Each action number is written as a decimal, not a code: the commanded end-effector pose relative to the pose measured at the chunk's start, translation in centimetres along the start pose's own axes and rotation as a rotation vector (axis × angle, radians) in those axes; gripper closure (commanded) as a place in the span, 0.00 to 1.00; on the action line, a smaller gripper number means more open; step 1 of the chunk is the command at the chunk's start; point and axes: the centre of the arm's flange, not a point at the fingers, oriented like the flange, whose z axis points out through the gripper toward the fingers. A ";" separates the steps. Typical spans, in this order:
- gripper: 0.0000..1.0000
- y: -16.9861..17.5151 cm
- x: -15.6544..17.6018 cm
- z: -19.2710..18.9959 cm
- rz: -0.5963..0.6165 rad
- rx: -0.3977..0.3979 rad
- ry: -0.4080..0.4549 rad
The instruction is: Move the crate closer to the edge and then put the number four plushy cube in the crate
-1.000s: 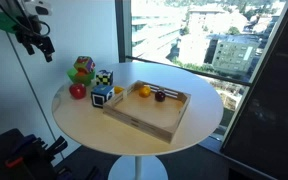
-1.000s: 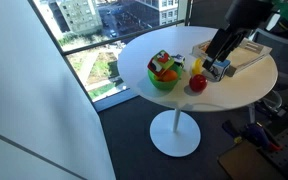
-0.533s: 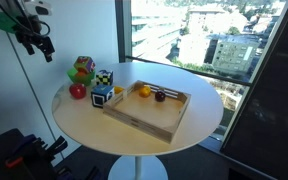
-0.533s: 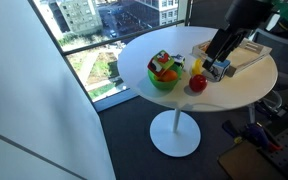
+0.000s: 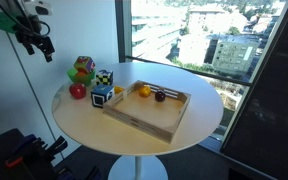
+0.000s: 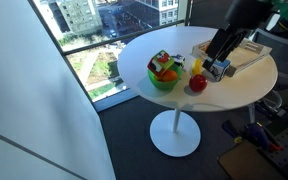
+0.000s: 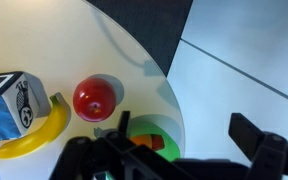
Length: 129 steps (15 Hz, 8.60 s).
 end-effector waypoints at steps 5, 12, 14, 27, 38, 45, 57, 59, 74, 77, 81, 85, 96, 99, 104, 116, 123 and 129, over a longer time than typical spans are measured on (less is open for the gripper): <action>0.00 2.5 2.0 -0.4 0.013 -0.005 -0.011; 0.00 7.5 5.3 -0.6 0.022 0.003 -0.012; 0.00 8.7 5.8 -0.6 0.024 0.000 -0.020; 0.00 17.0 4.1 -1.8 0.122 -0.039 -0.089; 0.00 22.8 1.7 -2.0 -0.023 -0.155 -0.157; 0.00 24.7 1.4 -1.8 -0.116 -0.242 -0.186; 0.00 24.6 1.6 -1.2 -0.110 -0.240 -0.199; 0.00 25.0 1.7 -0.6 -0.118 -0.237 -0.206; 0.00 29.3 2.6 5.3 -0.168 -0.238 -0.200; 0.00 29.9 2.4 6.1 -0.182 -0.229 -0.212; 0.00 30.3 2.4 7.2 -0.211 -0.227 -0.218; 0.00 30.7 2.6 8.2 -0.229 -0.225 -0.214; 0.00 31.3 2.8 9.7 -0.270 -0.194 -0.188; 0.00 31.2 2.7 9.7 -0.270 -0.178 -0.185; 0.00 31.0 2.4 9.7 -0.270 -0.161 -0.187; 0.00 30.4 2.0 10.6 -0.289 -0.152 -0.200; 0.00 29.9 1.5 11.3 -0.302 -0.144 -0.218; 0.00 28.9 0.8 11.0 -0.313 -0.161 -0.214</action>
